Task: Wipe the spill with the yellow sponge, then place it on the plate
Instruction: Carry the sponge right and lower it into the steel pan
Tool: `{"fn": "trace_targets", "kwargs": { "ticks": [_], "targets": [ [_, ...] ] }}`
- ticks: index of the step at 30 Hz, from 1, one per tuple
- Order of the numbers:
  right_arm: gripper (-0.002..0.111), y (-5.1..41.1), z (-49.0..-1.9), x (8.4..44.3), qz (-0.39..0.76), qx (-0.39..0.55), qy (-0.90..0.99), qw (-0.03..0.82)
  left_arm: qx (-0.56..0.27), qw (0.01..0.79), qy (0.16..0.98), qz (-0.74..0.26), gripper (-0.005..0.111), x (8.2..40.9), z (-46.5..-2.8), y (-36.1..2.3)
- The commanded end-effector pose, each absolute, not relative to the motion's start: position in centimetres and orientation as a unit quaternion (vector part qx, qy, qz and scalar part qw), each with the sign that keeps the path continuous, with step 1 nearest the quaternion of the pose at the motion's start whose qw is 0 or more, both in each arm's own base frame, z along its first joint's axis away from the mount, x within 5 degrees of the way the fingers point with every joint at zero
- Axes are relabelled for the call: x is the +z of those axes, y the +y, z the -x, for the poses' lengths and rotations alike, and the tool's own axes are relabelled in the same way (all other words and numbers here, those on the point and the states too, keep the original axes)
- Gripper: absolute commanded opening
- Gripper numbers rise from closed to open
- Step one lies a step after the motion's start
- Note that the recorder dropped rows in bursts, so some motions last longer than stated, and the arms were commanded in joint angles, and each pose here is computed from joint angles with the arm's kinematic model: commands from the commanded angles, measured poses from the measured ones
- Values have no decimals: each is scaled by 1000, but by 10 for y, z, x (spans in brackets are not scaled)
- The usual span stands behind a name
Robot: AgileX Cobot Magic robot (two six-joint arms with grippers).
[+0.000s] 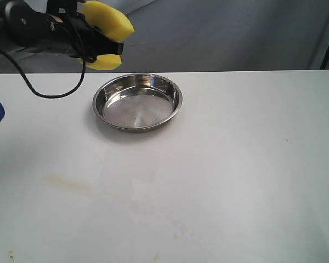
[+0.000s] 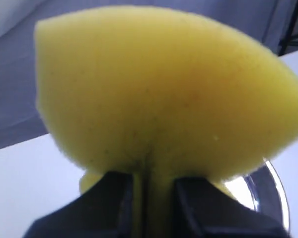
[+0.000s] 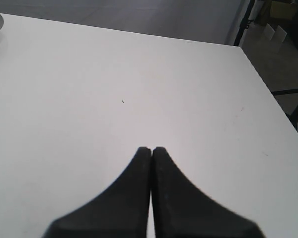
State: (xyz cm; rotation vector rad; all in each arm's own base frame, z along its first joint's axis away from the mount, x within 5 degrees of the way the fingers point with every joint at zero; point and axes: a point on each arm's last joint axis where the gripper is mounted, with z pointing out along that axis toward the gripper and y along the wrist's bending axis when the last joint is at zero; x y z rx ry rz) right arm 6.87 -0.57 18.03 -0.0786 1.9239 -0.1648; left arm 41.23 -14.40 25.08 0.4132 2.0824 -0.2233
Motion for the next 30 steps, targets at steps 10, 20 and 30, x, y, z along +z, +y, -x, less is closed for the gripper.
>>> {"fn": "trace_targets", "kwargs": {
  "ticks": [10, 20, 30],
  "targets": [
    [0, -6, -69, 179, 30, -69, 819, 569, -78, 477, 861, -157, 0, 158, -469, -171],
    [0, -6, -69, 179, 30, -69, 819, 569, -59, 461, 848, -254, 0, 133, -460, -208],
    [0, -6, -69, 179, 30, -69, 819, 569, -61, 435, 859, -262, 8, 117, -458, -209]
  ]
}}
